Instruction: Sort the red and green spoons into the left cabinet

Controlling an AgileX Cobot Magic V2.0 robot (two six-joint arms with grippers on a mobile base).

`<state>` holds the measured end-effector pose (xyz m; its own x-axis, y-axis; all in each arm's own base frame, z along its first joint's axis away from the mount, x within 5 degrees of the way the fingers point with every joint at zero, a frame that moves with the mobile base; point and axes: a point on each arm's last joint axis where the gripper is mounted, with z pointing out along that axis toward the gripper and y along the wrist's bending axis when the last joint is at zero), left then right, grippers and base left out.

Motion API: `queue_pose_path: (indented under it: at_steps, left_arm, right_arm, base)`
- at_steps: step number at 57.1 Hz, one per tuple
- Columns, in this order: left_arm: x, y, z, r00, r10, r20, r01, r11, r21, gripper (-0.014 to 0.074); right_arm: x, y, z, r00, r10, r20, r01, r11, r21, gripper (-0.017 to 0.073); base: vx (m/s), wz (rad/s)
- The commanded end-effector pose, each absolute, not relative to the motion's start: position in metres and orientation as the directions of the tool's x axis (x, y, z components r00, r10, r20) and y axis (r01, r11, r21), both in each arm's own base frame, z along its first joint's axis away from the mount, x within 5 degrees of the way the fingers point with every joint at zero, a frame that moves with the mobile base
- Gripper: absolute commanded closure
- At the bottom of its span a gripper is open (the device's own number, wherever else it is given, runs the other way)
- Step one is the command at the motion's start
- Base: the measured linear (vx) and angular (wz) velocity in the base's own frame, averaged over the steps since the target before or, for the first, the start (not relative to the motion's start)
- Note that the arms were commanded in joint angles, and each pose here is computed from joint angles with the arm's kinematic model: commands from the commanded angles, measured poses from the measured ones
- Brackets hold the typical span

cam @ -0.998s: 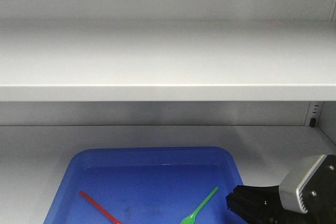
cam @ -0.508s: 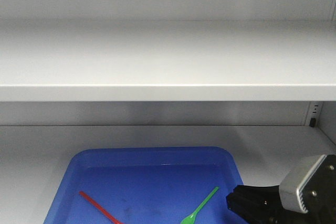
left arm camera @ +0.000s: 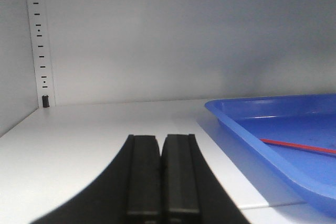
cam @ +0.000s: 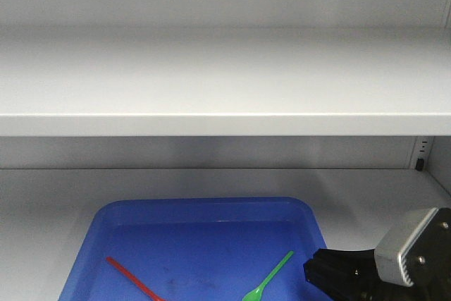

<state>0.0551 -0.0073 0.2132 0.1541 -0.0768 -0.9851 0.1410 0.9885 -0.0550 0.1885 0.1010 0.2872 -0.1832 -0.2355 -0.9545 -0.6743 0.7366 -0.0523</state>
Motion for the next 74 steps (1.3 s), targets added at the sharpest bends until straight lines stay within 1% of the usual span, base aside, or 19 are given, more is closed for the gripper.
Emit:
queue_pose_path:
  at_steps: [1,8,14,18,22,27,28,29,30,31,32,37,42,47,52,58,62,68,74]
  left_arm:
    - [0.053,-0.007,0.215,0.224,-0.093,-0.97,0.145,0.988,-0.061,0.0594]
    - [0.053,-0.007,0.215,0.224,-0.093,-0.97,0.145,0.988,-0.061,0.0594]
    - [0.053,-0.007,0.215,0.224,-0.093,-0.97,0.145,0.988,-0.061,0.0594]
    - [0.053,-0.007,0.215,0.224,-0.093,-0.97,0.145,0.988,-0.061,0.0594]
    - [0.053,-0.007,0.215,0.224,-0.093,-0.97,0.145,0.988,-0.061,0.0594]
    - [0.053,-0.007,0.215,0.225,-0.091,-0.97,0.145,0.988,-0.059,0.0594]
    - [0.053,-0.007,0.215,0.225,-0.091,-0.97,0.145,0.988,-0.059,0.0594]
    - [0.053,-0.007,0.215,0.225,-0.091,-0.97,0.145,0.988,-0.059,0.0594]
    - [0.053,-0.007,0.215,0.225,-0.091,-0.97,0.145,0.988,-0.059,0.0594]
    - [0.053,-0.007,0.215,0.225,-0.091,-0.97,0.145,0.988,-0.059,0.0594]
    - [0.053,-0.007,0.215,0.225,-0.091,-0.97,0.145,0.988,-0.059,0.0594]
    - [0.053,-0.007,0.215,0.225,-0.091,-0.97,0.145,0.988,-0.059,0.0594]
    - [0.053,-0.007,0.215,0.225,-0.091,-0.97,0.145,0.988,-0.059,0.0594]
    - [0.053,-0.007,0.215,0.225,-0.091,-0.97,0.145,0.988,-0.059,0.0594]
    - [0.053,-0.007,0.215,0.225,-0.091,-0.97,0.145,0.988,-0.059,0.0594]
    - [0.053,-0.007,0.215,0.225,-0.091,-0.97,0.145,0.988,-0.059,0.0594]
    - [0.053,-0.007,0.215,0.225,-0.091,-0.97,0.145,0.988,-0.059,0.0594]
    - [0.053,-0.007,0.215,0.225,-0.091,-0.97,0.145,0.988,-0.059,0.0594]
    - [0.053,-0.007,0.215,0.225,-0.091,-0.97,0.145,0.988,-0.059,0.0594]
  right_arm:
    - [0.186,0.104,0.304,-0.168,-0.135,-0.977,-0.685,0.728,0.018,0.0562]
    - [0.187,0.102,0.304,-0.207,-0.097,-0.973,-0.659,0.749,0.065,0.0562]
    - [0.19,0.095,0.302,-0.26,-0.064,-0.964,-0.579,0.809,0.102,0.0562]
    - [0.191,0.092,0.299,-0.277,-0.098,-0.956,-0.554,0.829,0.076,0.0562]
    - [0.19,0.088,0.298,-0.31,-0.106,-0.945,-0.519,0.851,0.075,0.0562]
    - [0.189,0.08,0.298,-0.338,-0.085,-0.937,-0.445,0.892,0.08,0.0562]
    - [0.188,0.077,0.3,-0.328,-0.091,-0.94,-0.426,0.903,0.061,0.0562]
    - [0.188,0.075,0.302,-0.33,-0.048,-0.943,-0.393,0.915,0.091,0.0562]
    - [0.188,0.073,0.303,-0.315,-0.06,-0.947,-0.384,0.921,0.07,0.0562]
    - [0.187,0.071,0.306,-0.304,-0.046,-0.952,-0.37,0.926,0.073,0.0562]
    - [0.186,0.069,0.308,-0.298,-0.008,-0.954,-0.344,0.934,0.1,0.0562]
    - [0.183,0.06,0.319,-0.224,0.034,-0.974,-0.289,0.952,0.1,0.0562]
    - [0.179,0.049,0.323,-0.22,0.053,-0.974,-0.248,0.963,0.108,0.0562]
    - [0.174,0.038,0.325,-0.229,0.043,-0.973,-0.209,0.974,0.092,0.0562]
    - [0.165,0.03,0.329,-0.215,0.01,-0.977,-0.185,0.981,0.051,0.0562]
    - [0.157,0.023,0.337,-0.149,-0.01,-0.989,-0.155,0.988,0.013,0.0562]
    - [0.15,0.019,0.342,-0.067,-0.006,-0.998,-0.128,0.992,0.002,0.0562]
    - [0.138,0.013,0.335,0.033,0.057,-0.998,-0.09,0.994,0.054,0.0562]
    - [0.122,0.01,0.32,0.085,0.104,-0.991,-0.087,0.991,0.097,0.0562]
  base:
    - [0.0,0.0]
    - [0.0,0.0]
    - [0.0,0.0]
    - [0.0,0.0]
    - [0.0,0.0]
    - [0.0,0.0]
    - [0.0,0.0]
    - [0.0,0.0]
    - [0.0,0.0]
    - [0.0,0.0]
    - [0.0,0.0]
    - [0.0,0.0]
    - [0.0,0.0]
    - [0.0,0.0]
    - [0.0,0.0]
    - [0.0,0.0]
    - [0.0,0.0]
    - [0.0,0.0]
    - [0.0,0.0]
